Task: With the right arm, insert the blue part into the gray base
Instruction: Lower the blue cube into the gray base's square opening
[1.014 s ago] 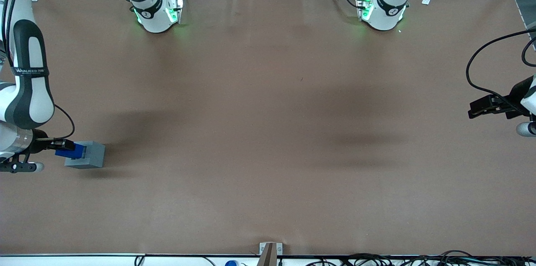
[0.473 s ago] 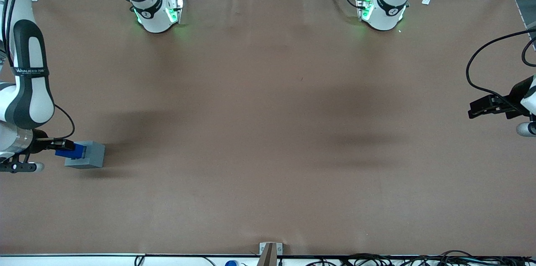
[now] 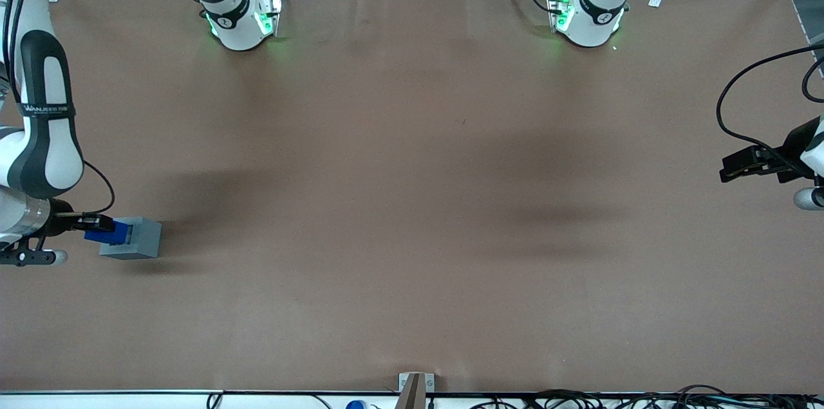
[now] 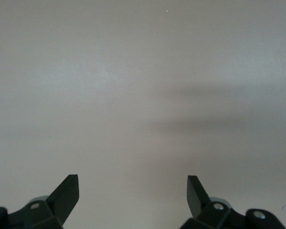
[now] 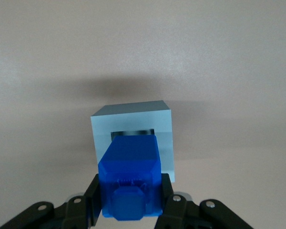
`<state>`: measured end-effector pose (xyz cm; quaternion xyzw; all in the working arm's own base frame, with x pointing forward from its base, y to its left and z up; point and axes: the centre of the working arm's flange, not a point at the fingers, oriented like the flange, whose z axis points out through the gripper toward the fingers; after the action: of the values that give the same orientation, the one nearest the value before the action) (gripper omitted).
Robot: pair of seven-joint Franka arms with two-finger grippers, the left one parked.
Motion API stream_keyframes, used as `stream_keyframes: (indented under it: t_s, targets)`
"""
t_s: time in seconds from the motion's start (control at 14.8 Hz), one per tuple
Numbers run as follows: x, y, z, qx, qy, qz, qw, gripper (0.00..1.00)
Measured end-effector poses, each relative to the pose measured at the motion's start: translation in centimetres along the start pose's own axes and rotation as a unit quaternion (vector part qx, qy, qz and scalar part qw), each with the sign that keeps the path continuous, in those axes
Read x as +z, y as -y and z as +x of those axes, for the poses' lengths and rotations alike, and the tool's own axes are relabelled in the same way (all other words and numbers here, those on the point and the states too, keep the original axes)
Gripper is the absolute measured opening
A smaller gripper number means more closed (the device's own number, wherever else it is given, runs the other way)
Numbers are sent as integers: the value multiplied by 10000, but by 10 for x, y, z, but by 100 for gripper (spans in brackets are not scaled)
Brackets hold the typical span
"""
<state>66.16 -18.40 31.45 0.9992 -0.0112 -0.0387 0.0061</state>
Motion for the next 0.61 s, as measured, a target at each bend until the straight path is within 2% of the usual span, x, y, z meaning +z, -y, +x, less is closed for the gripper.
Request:
stream_keyframes:
  t_s: [0.61]
  targets:
    - [5, 1, 1, -10, 0, -1, 10000, 51]
